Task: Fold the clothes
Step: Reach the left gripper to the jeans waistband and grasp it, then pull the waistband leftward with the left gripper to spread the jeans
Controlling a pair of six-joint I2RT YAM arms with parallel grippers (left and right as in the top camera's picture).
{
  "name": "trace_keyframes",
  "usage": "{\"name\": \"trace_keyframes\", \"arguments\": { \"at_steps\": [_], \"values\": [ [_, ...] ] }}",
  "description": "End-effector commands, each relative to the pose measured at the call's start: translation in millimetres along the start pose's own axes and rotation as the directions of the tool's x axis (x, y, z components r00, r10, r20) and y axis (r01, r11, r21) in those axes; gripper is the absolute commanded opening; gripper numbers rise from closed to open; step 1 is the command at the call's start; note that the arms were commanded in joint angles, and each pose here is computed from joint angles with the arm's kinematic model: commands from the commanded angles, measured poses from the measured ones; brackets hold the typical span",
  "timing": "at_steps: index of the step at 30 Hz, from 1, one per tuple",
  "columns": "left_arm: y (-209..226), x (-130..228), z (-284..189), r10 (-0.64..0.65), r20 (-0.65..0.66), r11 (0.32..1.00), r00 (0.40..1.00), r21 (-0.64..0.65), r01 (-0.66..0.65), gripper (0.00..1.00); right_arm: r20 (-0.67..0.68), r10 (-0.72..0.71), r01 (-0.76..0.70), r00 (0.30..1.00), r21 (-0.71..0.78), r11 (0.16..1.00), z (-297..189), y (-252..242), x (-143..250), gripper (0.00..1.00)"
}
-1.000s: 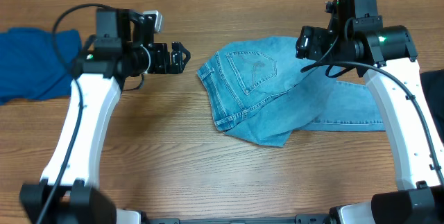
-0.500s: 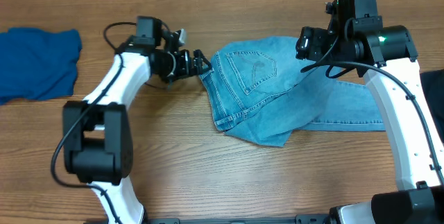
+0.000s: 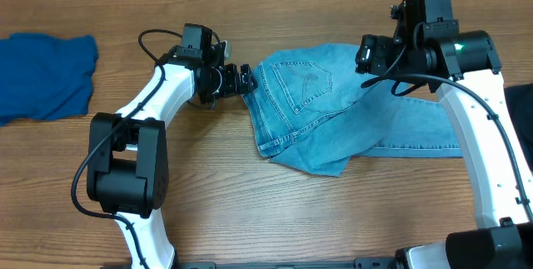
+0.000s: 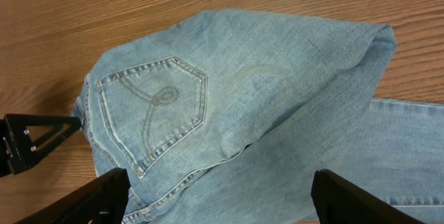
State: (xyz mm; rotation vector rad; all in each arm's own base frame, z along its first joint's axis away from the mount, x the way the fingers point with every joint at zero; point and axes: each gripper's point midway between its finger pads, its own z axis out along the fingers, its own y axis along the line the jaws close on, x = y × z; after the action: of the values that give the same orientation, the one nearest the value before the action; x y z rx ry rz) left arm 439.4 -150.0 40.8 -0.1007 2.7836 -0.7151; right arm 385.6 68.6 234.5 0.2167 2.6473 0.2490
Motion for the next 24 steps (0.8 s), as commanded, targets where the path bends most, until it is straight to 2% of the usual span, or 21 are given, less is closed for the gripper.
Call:
{"name": "trace_keyframes", "arguments": {
  "at_steps": [1,9,13,15,17,19,21,23,24],
  "values": [
    [0,-10,6,0.025,0.036,0.999,0.999,-0.037,-0.024,1.0,0.043,-0.01,0.011,0.999,-0.023,1.0,-14,7,-8,0.88],
    [-15,-10,25,0.06,0.042,0.998,0.997,-0.002,-0.06,1.0,0.042,-0.01,0.011,0.999,-0.022,1.0,-14,7,-8,0.87],
    [-14,0,38,0.051,-0.001,0.998,0.999,0.022,-0.051,0.93,0.041,-0.01,0.011,0.999,-0.022,1.0,-14,6,-7,0.87],
    [-12,0,41,0.051,-0.002,0.999,0.999,0.021,-0.051,0.83,0.038,-0.01,0.01,0.999,-0.021,1.0,-14,6,-7,0.87],
    [-15,-5,41,0.059,0.018,0.998,0.998,0.029,-0.06,0.69,0.035,-0.009,0.01,0.999,-0.02,1.0,-14,6,-6,0.87],
    [-19,-13,40,0.072,0.048,0.996,0.996,0.041,-0.074,0.51,0.033,-0.009,0.01,0.999,-0.019,1.0,-14,6,-5,0.87],
    [-23,-19,37,0.08,0.068,0.995,0.994,0.051,-0.084,0.38,0.032,-0.009,0.01,0.999,-0.019,1.0,-14,6,-5,0.87],
    [-32,-28,31,0.096,0.083,0.992,0.992,0.071,-0.102,0.16,0.032,-0.01,0.01,0.999,-0.019,1.0,-14,6,-5,0.87],
    [-34,-32,28,0.096,0.084,0.992,0.992,0.07,-0.102,0.09,0.031,-0.01,0.01,0.999,-0.018,1.0,-14,6,-5,0.88]
  ]
}}
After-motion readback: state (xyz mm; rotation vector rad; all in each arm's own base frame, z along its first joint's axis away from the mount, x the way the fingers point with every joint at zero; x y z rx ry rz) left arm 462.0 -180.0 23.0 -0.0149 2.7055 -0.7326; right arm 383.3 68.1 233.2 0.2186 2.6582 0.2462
